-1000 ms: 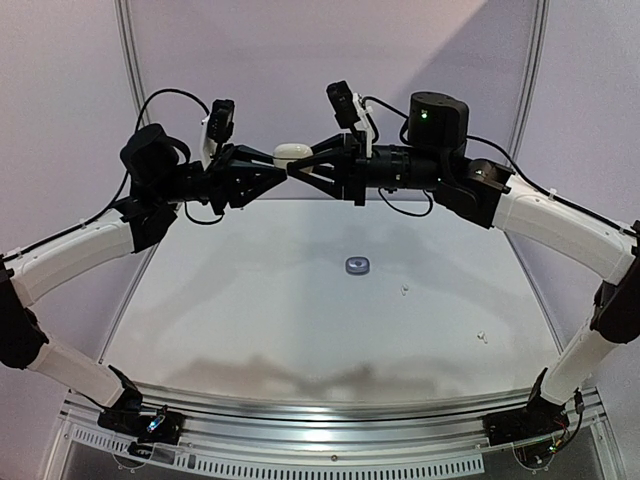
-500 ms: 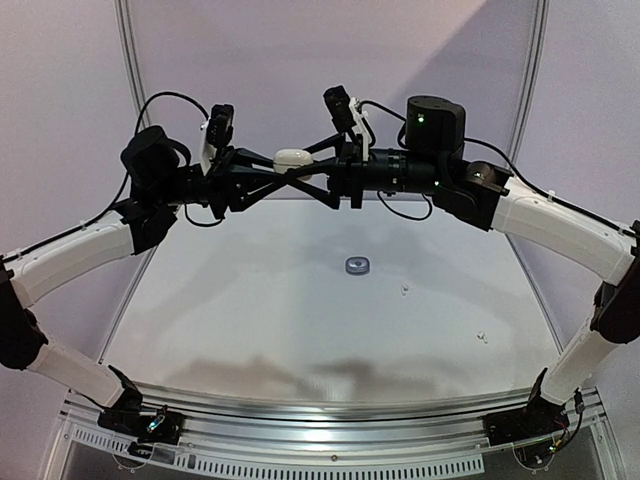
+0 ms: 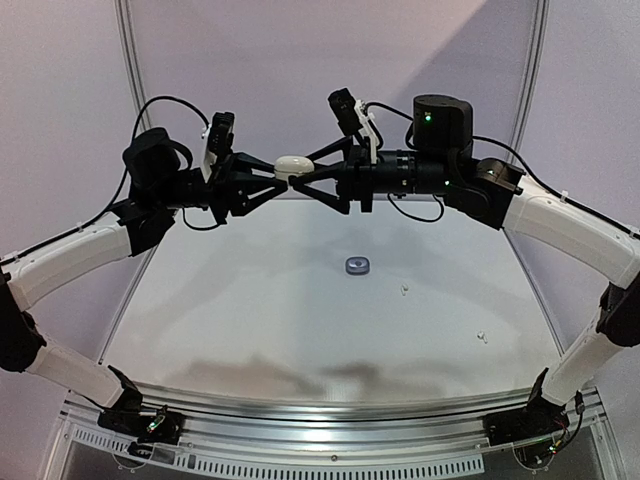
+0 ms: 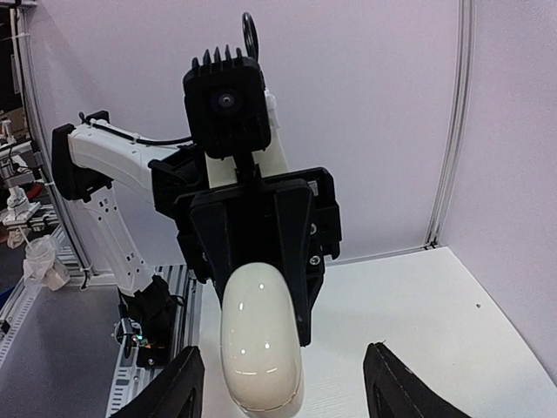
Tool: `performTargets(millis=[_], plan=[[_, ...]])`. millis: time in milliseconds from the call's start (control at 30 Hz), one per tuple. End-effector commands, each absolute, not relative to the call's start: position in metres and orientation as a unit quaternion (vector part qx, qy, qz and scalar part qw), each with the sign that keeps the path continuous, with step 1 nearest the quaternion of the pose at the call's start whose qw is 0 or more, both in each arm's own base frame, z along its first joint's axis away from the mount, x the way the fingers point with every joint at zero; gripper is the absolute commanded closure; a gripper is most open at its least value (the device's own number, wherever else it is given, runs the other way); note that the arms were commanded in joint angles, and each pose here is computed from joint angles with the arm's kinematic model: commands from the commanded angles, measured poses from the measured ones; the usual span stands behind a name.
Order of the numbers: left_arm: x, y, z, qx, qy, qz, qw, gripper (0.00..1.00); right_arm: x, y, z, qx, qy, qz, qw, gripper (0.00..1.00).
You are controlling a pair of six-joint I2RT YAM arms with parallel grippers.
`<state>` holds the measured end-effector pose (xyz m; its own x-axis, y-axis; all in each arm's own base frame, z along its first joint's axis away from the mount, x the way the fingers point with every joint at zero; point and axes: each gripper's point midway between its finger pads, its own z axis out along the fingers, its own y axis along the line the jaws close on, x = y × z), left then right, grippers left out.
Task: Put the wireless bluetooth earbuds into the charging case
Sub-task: Pass from the right arm to the left, then pass from the left arm to the right
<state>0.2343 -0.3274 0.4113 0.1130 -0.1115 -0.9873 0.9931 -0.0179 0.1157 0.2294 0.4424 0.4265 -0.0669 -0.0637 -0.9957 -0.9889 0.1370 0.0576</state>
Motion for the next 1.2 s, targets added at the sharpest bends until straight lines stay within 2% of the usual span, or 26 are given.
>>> performTargets(millis=[0,67,100,133,200,367,467,500,533,567,633,700,900,967,1100,1167], plan=[[0.221,-0.326,0.411,0.526,0.417,-0.49,0.556,1.0,0.223,0.44,0.437,-0.47,0.555,0.466,0.503,0.36],[0.22,-0.326,0.411,0.527,0.417,-0.49,0.556,1.0,0.221,0.442,0.437,-0.476,0.553,0.471,0.495,0.4],[0.22,-0.326,0.411,0.526,0.418,-0.49,0.556,1.0,0.22,0.444,0.436,-0.479,0.554,0.473,0.49,0.47],[0.22,-0.325,0.411,0.526,0.418,-0.489,0.557,1.0,0.22,0.445,0.434,-0.481,0.557,0.474,0.484,0.58],[0.22,-0.325,0.41,0.525,0.42,-0.489,0.556,1.0,0.22,0.446,0.429,-0.484,0.562,0.474,0.475,0.71],[0.221,-0.326,0.408,0.525,0.425,-0.49,0.552,1.0,0.214,0.445,0.433,-0.489,0.551,0.483,0.474,0.91],[0.222,-0.327,0.408,0.523,0.427,-0.493,0.549,1.0,0.214,0.447,0.432,-0.489,0.55,0.486,0.471,0.97],[0.223,-0.328,0.409,0.522,0.427,-0.495,0.548,0.87,0.214,0.448,0.431,-0.49,0.549,0.488,0.47,0.99],[0.223,-0.328,0.409,0.519,0.43,-0.497,0.546,0.67,0.215,0.449,0.431,-0.489,0.547,0.49,0.47,1.0],[0.224,-0.329,0.409,0.516,0.433,-0.5,0.545,0.54,0.215,0.451,0.431,-0.488,0.546,0.494,0.469,1.0],[0.225,-0.33,0.41,0.507,0.441,-0.512,0.535,0.48,0.215,0.453,0.432,-0.487,0.541,0.499,0.471,1.0],[0.223,-0.331,0.41,0.505,0.442,-0.523,0.526,0.49,0.216,0.454,0.434,-0.485,0.537,0.5,0.475,1.0],[0.221,-0.331,0.408,0.508,0.442,-0.519,0.527,0.73,0.218,0.455,0.435,-0.484,0.534,0.497,0.482,1.0],[0.221,-0.332,0.407,0.509,0.442,-0.52,0.524,0.74,0.217,0.455,0.436,-0.485,0.531,0.499,0.483,1.0],[0.22,-0.332,0.405,0.506,0.444,-0.527,0.518,0.64,0.215,0.456,0.443,-0.482,0.518,0.508,0.491,1.0],[0.219,-0.332,0.406,0.505,0.443,-0.529,0.518,0.64,0.215,0.455,0.444,-0.479,0.517,0.511,0.493,1.0]])
